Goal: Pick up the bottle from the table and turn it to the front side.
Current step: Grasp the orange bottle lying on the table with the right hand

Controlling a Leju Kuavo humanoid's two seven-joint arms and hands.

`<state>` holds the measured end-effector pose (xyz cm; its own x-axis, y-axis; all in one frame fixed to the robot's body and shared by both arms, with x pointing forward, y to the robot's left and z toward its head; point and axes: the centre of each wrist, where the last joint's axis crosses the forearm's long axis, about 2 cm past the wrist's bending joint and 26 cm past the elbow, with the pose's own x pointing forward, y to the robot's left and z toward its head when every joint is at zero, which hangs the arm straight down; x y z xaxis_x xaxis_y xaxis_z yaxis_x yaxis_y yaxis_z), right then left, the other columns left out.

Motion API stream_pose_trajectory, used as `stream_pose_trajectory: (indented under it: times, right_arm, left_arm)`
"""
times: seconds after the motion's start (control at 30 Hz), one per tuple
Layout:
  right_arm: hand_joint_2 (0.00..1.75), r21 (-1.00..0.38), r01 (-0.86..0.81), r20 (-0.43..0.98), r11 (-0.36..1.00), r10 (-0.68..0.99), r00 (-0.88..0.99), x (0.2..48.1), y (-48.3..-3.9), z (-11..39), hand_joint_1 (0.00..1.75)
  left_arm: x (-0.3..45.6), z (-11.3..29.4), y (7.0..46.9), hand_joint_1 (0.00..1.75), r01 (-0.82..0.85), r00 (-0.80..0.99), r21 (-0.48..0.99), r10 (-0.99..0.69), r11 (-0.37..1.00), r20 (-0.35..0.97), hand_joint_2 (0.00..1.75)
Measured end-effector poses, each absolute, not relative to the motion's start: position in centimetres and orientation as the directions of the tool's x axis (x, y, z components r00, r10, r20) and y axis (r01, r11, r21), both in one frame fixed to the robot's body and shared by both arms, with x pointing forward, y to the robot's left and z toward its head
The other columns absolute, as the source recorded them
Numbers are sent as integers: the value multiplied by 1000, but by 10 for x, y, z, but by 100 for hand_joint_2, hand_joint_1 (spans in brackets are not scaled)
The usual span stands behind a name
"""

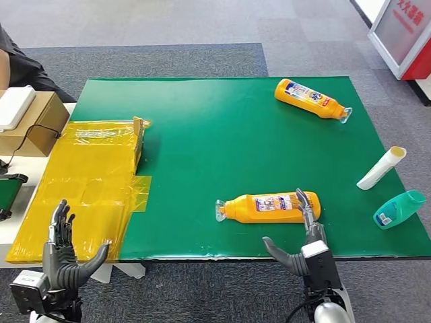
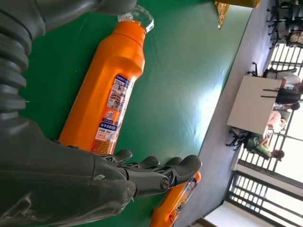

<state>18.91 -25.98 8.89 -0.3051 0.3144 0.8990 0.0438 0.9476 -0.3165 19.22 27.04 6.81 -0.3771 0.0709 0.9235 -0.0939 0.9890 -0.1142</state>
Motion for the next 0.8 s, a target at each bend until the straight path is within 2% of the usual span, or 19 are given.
stream_pose_trajectory:
  times: [0.1,0.2,0.43,0.8]
  right_arm:
    - [175,-355,59,886,933,355,-297,190,-262,89,0]
    - [175,-459,63,848,886,458,-265,196,-270,92,0]
    - [175,-738,12,665,675,730,-158,242,-316,104,0]
    - [175,-870,-155,474,468,881,2,287,-366,108,0]
  left_arm:
    - [192,68,270,0,-91,-376,-114,72,989,924,175]
    - [193,68,271,0,-81,-369,-102,65,991,927,175]
    - [205,65,268,0,-13,-339,-36,29,999,940,175]
    - [218,62,259,0,60,-319,-11,29,998,947,175]
